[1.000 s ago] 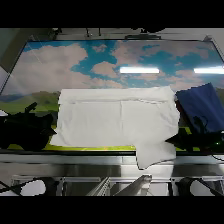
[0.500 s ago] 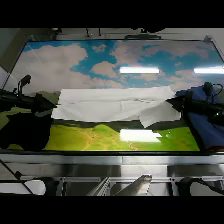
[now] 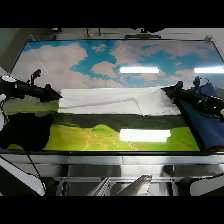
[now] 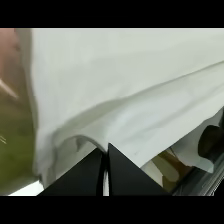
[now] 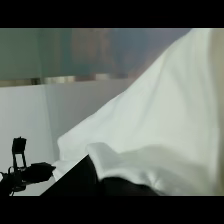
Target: Fold the shirts.
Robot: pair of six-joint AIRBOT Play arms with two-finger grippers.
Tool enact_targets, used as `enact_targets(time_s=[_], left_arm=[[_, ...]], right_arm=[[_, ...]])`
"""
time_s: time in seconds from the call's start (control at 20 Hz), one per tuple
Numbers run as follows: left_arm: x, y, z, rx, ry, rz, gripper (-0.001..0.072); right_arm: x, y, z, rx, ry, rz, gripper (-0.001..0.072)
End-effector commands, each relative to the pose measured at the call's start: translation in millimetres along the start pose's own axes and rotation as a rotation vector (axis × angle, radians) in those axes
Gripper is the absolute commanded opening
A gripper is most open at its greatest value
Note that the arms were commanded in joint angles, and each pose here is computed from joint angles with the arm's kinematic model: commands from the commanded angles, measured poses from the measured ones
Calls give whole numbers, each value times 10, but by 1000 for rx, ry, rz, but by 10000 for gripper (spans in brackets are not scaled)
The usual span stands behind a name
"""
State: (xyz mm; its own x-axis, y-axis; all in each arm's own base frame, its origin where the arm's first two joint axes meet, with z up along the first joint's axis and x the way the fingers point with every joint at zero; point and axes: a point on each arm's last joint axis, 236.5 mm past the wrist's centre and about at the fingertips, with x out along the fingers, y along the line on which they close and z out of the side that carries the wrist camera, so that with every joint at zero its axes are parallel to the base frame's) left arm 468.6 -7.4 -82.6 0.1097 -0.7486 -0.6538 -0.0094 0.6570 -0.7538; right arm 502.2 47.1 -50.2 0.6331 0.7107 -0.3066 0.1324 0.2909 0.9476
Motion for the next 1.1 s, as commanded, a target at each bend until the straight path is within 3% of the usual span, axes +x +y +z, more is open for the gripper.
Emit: enact_targets(time_s=[0.0, 0.25, 0.35, 0.4, 0.45, 0.65, 0.75, 0.9, 0.95, 1.0, 1.05], left_arm=[[178, 184, -28, -55, 79, -32, 12], [14, 220, 13, -72, 77, -44, 3], [-85, 100, 7, -38, 101, -59, 47], [-134, 13, 12, -26, 115, -63, 202], [-185, -82, 47, -25, 121, -58, 239], [-362, -356, 196, 28, 99, -27, 238], [-389, -406, 184, 20, 85, -23, 231], [-491, -485, 80, 12, 89, -23, 124], [-538, -534, 65, 21, 88, -21, 123], [-620, -565, 70, 28, 72, -16, 123], [-671, -619, 78, 41, 60, -9, 123]], right_arm=[[98, -200, 27, -14, 9, 3, 19], [66, -66, 0, -64, 24, 36, 55], [60, -10, -39, -66, 40, 57, 348], [57, 12, -48, -64, 43, 67, 395], [57, 10, -47, -64, 43, 66, 396], [61, 15, -34, 2, 39, 70, 393], [27, 87, 48, 30, 11, 104, 278], [-227, 133, 118, -49, 23, 142, 278], [-357, 120, 125, -73, 43, 133, 281], [-506, 56, 146, -91, 59, 94, 323], [-646, -43, 168, -101, 72, 33, 438]])
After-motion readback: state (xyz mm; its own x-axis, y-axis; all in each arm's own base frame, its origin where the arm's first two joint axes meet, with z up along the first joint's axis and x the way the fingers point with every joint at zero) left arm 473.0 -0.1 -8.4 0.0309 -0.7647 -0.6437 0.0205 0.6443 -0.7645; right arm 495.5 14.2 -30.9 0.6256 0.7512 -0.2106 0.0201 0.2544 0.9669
